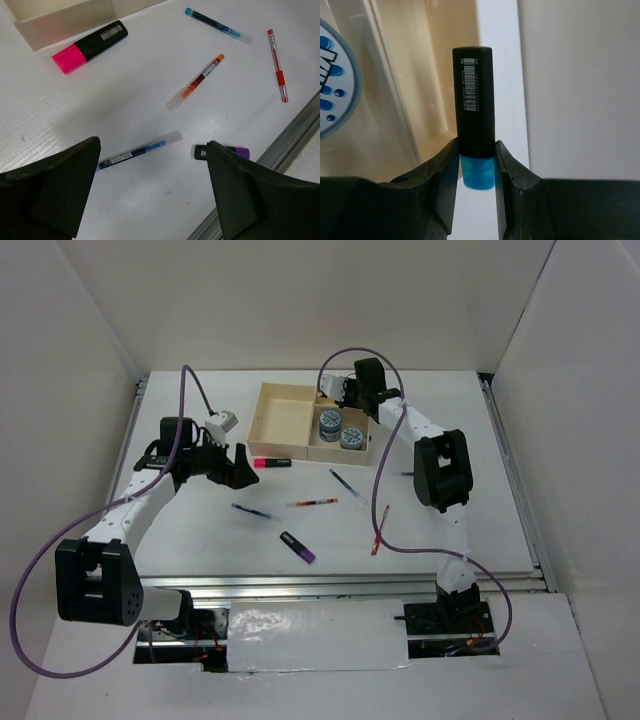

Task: Sort the stationery into containers
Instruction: Place the pen in the storage box.

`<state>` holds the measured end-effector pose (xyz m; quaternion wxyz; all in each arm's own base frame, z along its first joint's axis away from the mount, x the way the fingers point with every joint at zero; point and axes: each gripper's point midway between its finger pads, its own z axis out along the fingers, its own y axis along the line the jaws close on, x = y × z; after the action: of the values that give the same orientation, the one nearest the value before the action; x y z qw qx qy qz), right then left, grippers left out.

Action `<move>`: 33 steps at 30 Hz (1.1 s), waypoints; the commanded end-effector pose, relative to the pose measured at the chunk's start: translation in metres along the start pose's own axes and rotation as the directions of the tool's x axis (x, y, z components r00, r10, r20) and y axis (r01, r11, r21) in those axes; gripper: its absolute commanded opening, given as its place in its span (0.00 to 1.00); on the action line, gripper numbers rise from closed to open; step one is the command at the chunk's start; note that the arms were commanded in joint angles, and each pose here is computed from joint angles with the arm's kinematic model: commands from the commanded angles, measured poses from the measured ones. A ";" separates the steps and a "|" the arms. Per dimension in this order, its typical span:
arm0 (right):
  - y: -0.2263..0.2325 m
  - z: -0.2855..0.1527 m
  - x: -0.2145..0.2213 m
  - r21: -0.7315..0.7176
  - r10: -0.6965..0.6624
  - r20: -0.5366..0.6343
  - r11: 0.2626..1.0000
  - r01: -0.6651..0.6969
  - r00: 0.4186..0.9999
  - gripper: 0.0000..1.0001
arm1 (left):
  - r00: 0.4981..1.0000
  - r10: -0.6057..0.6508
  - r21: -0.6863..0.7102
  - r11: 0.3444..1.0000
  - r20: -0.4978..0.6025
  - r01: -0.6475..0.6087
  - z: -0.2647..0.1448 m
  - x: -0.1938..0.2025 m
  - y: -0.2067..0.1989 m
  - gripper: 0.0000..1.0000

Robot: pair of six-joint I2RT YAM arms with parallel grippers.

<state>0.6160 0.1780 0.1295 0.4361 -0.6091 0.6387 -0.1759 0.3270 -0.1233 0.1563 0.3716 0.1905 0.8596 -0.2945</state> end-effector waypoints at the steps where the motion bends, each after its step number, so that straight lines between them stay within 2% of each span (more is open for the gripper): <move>1: -0.015 0.004 -0.016 0.046 -0.034 0.025 0.998 0.032 0.999 0.15 | 0.998 0.026 0.037 0.999 0.053 -0.028 -0.003 -0.018 -0.004 0.99; 5: -0.006 0.006 -0.017 0.024 -0.041 0.023 0.999 0.040 0.999 0.22 | 0.998 0.030 0.036 0.999 0.053 -0.031 -0.003 -0.017 -0.004 0.99; 11: -0.010 0.001 -0.023 0.058 -0.049 0.026 0.997 0.047 0.998 0.42 | 0.997 0.054 0.044 0.997 0.049 -0.056 -0.005 -0.017 -0.006 0.99; 19: -0.035 -0.026 -0.034 0.095 -0.054 0.035 0.994 0.050 0.998 0.46 | 0.980 0.199 0.084 0.976 0.008 -0.199 -0.014 -0.011 -0.014 0.99; 22: -0.051 -0.046 -0.040 0.129 -0.025 0.046 0.991 0.019 0.999 0.45 | 0.956 0.292 0.134 0.948 0.005 -0.290 -0.023 -0.012 -0.025 0.99; 23: -0.057 -0.055 -0.045 0.141 -0.011 0.058 0.990 0.003 0.998 0.45 | 0.928 0.372 0.156 0.916 0.008 -0.368 -0.024 -0.009 -0.029 0.99; 25: -0.083 -0.093 -0.060 0.189 0.067 0.115 0.978 -0.088 0.991 0.45 | 0.895 0.445 0.213 0.877 -0.025 -0.430 -0.030 0.005 -0.040 0.95; 26: -0.084 -0.105 -0.061 0.178 0.110 0.123 0.975 -0.131 0.986 0.45 | 0.823 0.567 0.263 0.798 -0.024 -0.542 -0.028 0.013 -0.049 0.91; 28: -0.106 -0.155 -0.070 0.193 0.243 0.192 0.941 -0.279 0.951 0.45 | 0.766 0.637 0.355 0.737 -0.081 -0.575 -0.029 0.038 -0.060 0.87; 29: -0.098 -0.169 -0.068 0.153 0.296 0.185 0.933 -0.325 0.937 0.45 | 0.699 0.713 0.405 0.659 -0.065 -0.634 -0.024 0.045 -0.069 0.84; 30: -0.102 -0.199 -0.064 0.152 0.379 0.208 0.898 -0.412 0.902 0.45 | 0.673 0.735 0.429 0.637 -0.085 -0.641 -0.020 0.055 -0.069 0.83; 31: -0.095 -0.211 -0.062 0.129 0.416 0.212 0.885 -0.447 0.885 0.45 | 0.615 0.786 0.467 0.567 -0.060 -0.679 -0.015 0.060 -0.077 0.83; 32: -0.084 -0.222 -0.056 0.099 0.454 0.195 0.873 -0.478 0.869 0.45 | 0.582 0.812 0.487 0.528 -0.048 -0.696 -0.011 0.065 -0.081 0.83; 33: -0.070 -0.244 -0.051 0.076 0.520 0.197 0.837 -0.542 0.831 0.46 | 0.559 0.828 0.512 0.501 -0.048 -0.698 -0.007 0.074 -0.083 0.82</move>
<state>0.5253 0.1589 0.3173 0.5546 -0.4705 0.6765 -0.1155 0.2462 -0.1685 0.1487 0.3032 0.5834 0.7064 -0.2623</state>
